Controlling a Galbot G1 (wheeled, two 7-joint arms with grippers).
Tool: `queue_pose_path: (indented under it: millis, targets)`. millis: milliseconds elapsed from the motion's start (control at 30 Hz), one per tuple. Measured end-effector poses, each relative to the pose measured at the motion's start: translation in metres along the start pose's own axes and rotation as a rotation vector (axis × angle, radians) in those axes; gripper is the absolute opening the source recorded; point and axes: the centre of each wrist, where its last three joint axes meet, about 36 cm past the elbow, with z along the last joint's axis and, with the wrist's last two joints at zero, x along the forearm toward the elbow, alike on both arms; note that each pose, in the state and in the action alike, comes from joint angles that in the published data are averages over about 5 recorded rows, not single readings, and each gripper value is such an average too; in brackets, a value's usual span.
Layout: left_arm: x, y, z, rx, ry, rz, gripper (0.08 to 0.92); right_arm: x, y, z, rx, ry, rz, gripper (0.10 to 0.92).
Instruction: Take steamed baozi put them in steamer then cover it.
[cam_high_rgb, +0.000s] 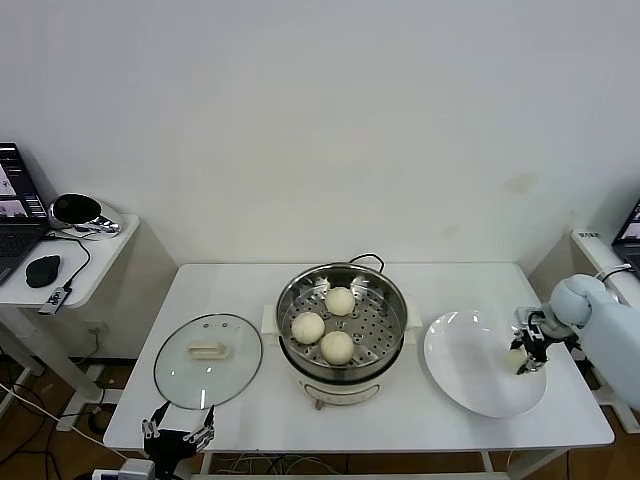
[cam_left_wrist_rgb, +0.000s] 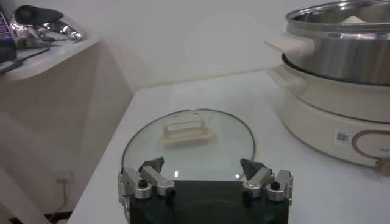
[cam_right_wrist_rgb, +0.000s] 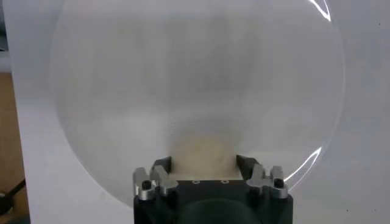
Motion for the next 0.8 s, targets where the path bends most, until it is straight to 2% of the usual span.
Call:
queue_pose_path:
  millis: [333, 567, 800]
  targets:
    - [0.001, 0.001, -0.008, -0.004, -0.023, -0.002, 0.823, 0.035, -0.005, 0.000, -0.017, -0.019, 0.011, 0.515]
    - [0.003, 0.001, -0.014, -0.011, -0.042, -0.008, 0.823, 0.092, -0.019, -0.015, -0.011, -0.060, 0.044, 0.518]
    - [0.005, 0.006, -0.023, -0.013, -0.069, -0.013, 0.823, 0.152, -0.036, -0.060, 0.031, -0.137, 0.072, 0.518]
